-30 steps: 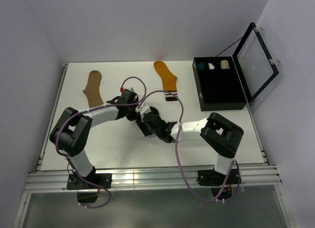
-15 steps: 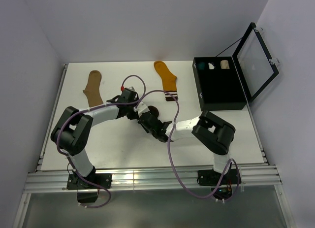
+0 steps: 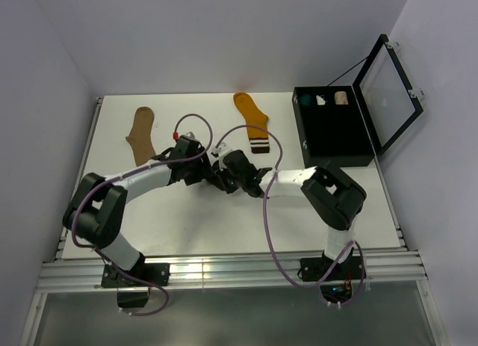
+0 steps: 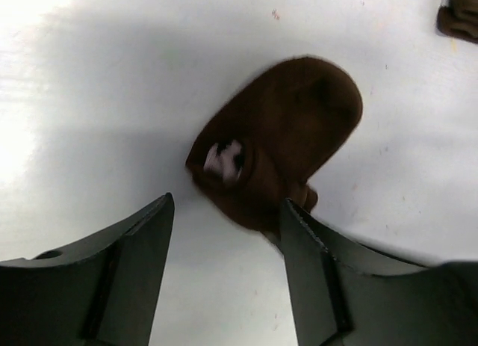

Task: Roll the socks
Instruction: Roll the sock at the center of the board.

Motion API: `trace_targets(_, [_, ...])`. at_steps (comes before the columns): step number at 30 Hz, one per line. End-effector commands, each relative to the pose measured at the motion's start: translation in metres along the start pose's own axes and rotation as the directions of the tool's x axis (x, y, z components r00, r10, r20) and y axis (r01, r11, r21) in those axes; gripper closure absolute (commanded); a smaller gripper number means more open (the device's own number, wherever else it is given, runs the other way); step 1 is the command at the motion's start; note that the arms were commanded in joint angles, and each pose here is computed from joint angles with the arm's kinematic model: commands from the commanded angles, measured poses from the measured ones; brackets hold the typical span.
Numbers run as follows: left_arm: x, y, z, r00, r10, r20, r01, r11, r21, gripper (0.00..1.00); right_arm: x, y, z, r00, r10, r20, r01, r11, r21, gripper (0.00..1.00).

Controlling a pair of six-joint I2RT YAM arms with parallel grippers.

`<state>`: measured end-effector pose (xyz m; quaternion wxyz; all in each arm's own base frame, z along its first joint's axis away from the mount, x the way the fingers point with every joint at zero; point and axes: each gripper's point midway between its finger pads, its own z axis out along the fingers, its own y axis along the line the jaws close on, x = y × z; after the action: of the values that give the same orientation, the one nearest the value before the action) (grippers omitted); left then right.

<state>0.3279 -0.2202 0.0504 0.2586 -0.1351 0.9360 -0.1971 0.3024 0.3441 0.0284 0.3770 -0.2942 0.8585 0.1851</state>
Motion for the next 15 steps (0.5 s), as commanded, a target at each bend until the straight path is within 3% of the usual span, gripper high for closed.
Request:
trace_targets(1, [-0.01, -0.006, -0.031, 0.996, -0.072, 0.051, 0.069, 0.996, 0.059, 0.31, 0.029, 0.02, -0.014, 0.974, 0.109, -0.198, -0.148, 0.97, -0.192, 1.0])
trace_targets(6, [-0.021, 0.004, -0.045, 0.981, -0.143, 0.132, 0.134, 0.988, 0.076, 0.25, 0.026, 0.032, -0.02, 0.938, 0.141, -0.317, -0.238, 0.925, -0.296, 1.0])
trace_targets(15, [0.007, 0.021, -0.045, 0.96, -0.26, 0.1, 0.25, 0.962, 0.106, 0.33, 0.023, 0.051, -0.018, 0.867, 0.166, -0.47, -0.363, 0.857, -0.367, 1.0])
